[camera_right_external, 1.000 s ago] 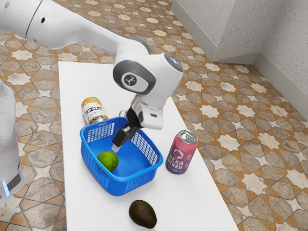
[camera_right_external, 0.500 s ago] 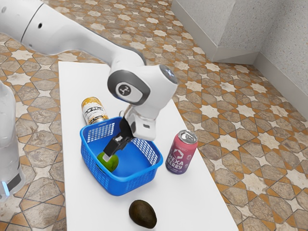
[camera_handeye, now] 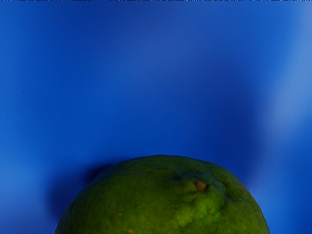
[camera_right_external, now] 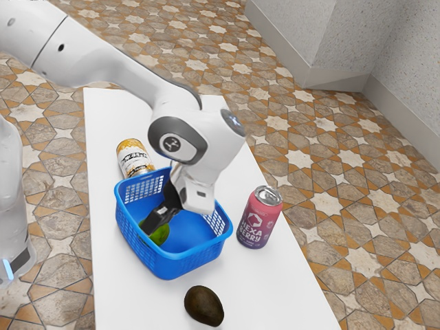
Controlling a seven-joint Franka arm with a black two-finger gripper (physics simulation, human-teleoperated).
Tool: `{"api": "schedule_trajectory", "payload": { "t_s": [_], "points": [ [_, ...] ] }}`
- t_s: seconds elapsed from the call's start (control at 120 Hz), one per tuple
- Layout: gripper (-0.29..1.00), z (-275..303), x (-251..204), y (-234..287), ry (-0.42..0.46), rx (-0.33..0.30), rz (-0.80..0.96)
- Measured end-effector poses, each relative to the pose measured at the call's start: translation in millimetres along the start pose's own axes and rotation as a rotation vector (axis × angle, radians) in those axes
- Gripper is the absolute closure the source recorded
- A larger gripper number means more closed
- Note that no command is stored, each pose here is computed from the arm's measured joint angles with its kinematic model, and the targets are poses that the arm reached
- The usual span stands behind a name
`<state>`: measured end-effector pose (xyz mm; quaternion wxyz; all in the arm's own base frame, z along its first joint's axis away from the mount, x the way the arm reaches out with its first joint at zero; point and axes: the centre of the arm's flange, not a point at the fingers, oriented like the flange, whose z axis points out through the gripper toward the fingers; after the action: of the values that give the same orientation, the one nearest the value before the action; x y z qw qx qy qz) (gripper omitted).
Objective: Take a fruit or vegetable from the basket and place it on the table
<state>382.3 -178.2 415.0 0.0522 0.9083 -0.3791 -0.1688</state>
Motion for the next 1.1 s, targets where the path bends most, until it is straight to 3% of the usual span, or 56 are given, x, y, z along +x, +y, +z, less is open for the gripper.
{"api": "schedule_trajectory", "payload": {
  "t_s": [0.192,0.5,0.85,1.1],
  "points": [
    [0.03,4.4,2.3,-0.5,0.017,-0.001,-0.002],
    [0.39,4.3,3.2,-1.8,0.023,0.002,-0.030],
    [0.46,-9.8,2.9,-0.5,0.036,0.024,-0.081],
    [0.49,-103.4,3.3,10.8,0.146,0.106,-0.092]
  ]
}}
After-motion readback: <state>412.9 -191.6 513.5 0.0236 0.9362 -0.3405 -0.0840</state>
